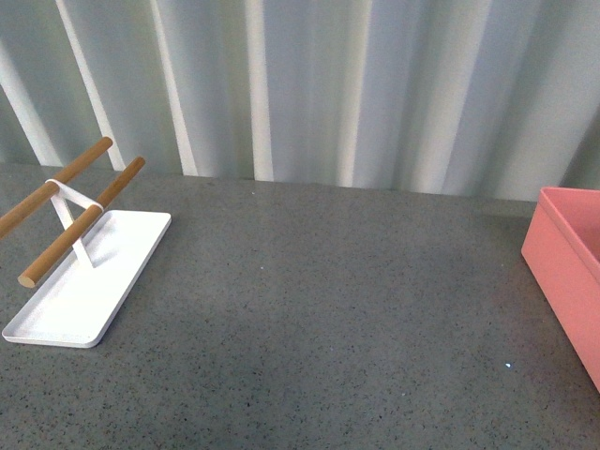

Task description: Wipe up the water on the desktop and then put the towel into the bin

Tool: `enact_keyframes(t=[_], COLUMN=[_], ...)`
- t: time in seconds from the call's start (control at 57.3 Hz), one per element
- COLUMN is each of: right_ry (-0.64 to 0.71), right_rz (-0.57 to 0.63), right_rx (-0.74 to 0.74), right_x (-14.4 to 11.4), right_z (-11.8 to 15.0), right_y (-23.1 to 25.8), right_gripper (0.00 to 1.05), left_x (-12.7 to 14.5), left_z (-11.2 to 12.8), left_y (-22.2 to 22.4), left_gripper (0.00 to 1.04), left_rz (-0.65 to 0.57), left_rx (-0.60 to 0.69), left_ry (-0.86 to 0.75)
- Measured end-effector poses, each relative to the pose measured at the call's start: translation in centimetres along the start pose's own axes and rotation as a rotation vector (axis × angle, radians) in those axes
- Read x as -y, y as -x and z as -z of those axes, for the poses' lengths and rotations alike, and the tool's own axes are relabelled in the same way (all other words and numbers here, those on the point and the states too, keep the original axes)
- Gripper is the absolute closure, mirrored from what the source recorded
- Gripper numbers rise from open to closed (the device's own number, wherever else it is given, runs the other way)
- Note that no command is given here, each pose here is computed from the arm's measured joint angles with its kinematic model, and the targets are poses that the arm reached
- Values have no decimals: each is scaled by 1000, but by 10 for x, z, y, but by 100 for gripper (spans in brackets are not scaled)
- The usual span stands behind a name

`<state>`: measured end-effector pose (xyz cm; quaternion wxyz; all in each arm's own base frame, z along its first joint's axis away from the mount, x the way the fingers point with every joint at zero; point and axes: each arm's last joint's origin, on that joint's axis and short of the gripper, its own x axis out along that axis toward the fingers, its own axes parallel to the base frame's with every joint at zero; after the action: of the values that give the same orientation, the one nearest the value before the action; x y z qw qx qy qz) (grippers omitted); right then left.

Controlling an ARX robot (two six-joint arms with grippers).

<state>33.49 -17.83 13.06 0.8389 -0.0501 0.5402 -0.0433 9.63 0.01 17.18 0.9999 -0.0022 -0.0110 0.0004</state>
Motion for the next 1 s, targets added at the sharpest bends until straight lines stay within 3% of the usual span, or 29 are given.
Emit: enact_keyframes(t=[0.175, 0.436, 0.698, 0.786, 0.855, 0.995], right_ry=[-25, -58, -40, 35, 76, 186], right_rz=[-31, -148, -220, -97, -64, -63], right_rx=[59, 271, 494, 627, 731, 952], right_x=[-3, -12, -21, -29, -37, -75], right_z=[-18, -59, -74, -68, -57, -1], right_y=[16, 77, 129, 156, 174, 218], right_gripper=[7, 7, 7, 7, 7, 7], left_x=[0, 0, 0, 0, 0, 0], left_z=[0, 0, 0, 0, 0, 0], left_y=[0, 0, 0, 0, 0, 0], left_gripper=[7, 7, 7, 7, 7, 7], left_rz=[0, 0, 0, 0, 0, 0], left_rx=[0, 0, 0, 0, 0, 0], left_ry=[0, 0, 0, 0, 0, 0])
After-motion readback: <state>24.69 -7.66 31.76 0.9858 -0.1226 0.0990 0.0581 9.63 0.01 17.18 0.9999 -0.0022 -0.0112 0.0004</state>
